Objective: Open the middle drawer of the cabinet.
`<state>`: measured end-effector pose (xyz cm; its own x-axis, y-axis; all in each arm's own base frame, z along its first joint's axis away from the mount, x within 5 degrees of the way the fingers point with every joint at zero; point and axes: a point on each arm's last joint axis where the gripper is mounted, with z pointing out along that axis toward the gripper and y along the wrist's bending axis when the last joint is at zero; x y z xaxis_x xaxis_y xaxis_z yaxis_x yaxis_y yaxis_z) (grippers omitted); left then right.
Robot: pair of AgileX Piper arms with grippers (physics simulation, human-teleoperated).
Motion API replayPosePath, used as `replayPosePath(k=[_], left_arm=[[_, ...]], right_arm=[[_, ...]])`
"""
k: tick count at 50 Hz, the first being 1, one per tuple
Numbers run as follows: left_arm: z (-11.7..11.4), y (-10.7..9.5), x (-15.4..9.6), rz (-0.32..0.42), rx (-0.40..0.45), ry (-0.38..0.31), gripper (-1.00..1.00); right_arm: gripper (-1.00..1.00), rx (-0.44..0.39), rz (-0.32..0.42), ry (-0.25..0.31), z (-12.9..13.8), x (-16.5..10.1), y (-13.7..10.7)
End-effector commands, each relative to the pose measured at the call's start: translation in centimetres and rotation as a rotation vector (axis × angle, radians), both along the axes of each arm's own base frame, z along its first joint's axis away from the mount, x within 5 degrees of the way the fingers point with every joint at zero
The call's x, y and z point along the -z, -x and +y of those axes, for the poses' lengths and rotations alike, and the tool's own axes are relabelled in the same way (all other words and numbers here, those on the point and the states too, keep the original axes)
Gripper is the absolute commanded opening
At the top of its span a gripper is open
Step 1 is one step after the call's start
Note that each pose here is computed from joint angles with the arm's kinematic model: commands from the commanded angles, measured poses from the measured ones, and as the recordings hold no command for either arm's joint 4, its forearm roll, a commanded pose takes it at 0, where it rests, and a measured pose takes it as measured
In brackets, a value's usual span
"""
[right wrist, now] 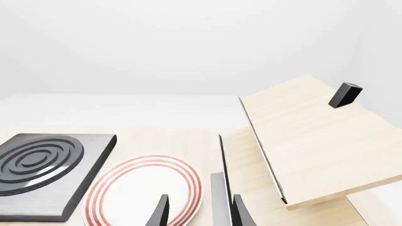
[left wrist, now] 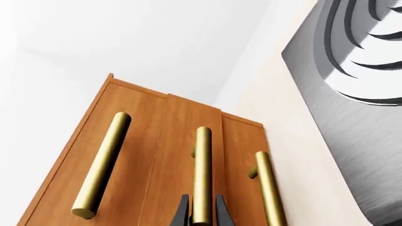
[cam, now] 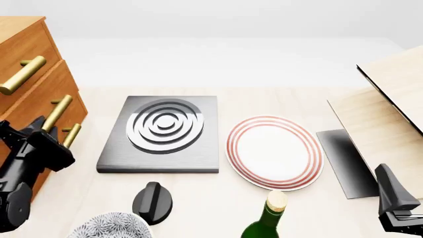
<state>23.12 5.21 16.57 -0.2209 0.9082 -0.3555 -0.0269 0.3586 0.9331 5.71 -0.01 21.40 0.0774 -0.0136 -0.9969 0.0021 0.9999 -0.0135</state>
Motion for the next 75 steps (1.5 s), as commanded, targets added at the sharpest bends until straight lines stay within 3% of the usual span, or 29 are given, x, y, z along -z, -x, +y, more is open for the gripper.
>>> replayPosePath(k=[1, 43, 75], left_arm=[[-0.7, 0.7, 0.0, 0.007, 0.02, -0.02, -1.0], [-4.6, 3.0, -1.3, -0.04, 0.188, -0.075, -1.0], [-5.3, 2.9, -1.4, -0.046, 0.222, -0.074, -1.0]], right_arm=[[1.0, -0.001, -0.002, -0.002, 0.0, 0.0, 0.0], [1.0, -0.001, -0.002, -0.002, 0.0, 0.0, 0.0], [1.0, -0.001, -0.002, -0.002, 0.0, 0.0, 0.0]])
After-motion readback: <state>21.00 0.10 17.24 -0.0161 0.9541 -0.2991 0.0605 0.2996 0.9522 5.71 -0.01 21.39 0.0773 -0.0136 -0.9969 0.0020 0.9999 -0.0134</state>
